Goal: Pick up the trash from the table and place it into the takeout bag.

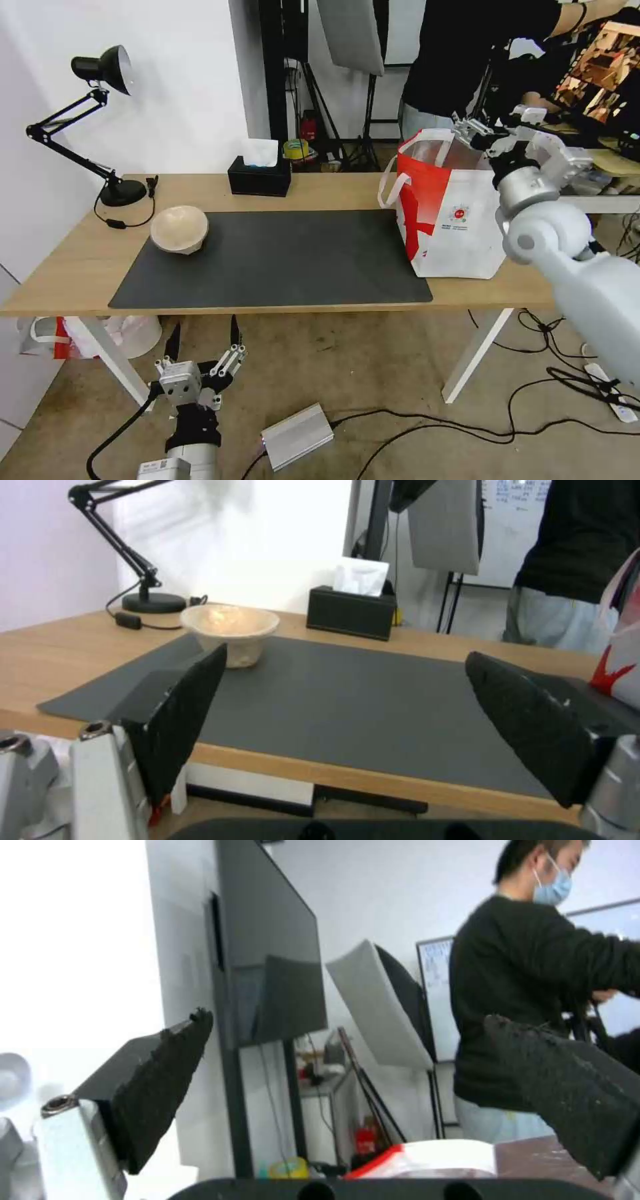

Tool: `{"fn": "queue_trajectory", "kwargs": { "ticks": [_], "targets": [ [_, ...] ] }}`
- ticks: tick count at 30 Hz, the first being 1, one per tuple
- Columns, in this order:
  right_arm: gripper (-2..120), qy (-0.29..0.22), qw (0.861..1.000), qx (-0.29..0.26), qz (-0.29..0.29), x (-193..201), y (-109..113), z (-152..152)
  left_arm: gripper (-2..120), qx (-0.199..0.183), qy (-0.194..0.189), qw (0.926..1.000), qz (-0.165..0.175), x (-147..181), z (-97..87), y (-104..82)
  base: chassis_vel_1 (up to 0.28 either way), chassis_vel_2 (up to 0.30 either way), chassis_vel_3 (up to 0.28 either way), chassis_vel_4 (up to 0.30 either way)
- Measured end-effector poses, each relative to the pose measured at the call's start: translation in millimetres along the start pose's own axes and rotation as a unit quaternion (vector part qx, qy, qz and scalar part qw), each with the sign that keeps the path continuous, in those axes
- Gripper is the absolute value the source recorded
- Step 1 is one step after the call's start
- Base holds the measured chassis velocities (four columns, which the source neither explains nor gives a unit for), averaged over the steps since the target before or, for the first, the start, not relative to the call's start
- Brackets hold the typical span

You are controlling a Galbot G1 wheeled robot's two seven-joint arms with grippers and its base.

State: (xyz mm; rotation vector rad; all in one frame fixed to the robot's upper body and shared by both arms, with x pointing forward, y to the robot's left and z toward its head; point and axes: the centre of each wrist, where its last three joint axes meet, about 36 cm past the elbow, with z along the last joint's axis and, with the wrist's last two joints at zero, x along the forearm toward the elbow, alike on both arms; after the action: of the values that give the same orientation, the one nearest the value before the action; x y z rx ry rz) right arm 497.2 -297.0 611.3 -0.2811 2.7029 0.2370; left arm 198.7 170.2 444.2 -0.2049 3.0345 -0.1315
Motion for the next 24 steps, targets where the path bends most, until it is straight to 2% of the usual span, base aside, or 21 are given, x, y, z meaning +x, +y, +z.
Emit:
{"fn": "queue_trajectory", "kwargs": {
  "ticks": [6, 24],
  "targets": [
    [100, -0.011, 1.000, -0.001, -0.013, 37, 24, -1, 95, -0.002, -0.003, 1.0000, -0.002, 0, -2.3, 2.0, 0.000, 0.000, 0.000, 0.000],
    [100, -0.002, 0.999, -0.012, -0.034, 110, 65, 9, 95, -0.001, -0.005, 1.0000, 0.000, 1, -4.5, 0.6, 0.000, 0.000, 0.000, 0.000]
  ]
}}
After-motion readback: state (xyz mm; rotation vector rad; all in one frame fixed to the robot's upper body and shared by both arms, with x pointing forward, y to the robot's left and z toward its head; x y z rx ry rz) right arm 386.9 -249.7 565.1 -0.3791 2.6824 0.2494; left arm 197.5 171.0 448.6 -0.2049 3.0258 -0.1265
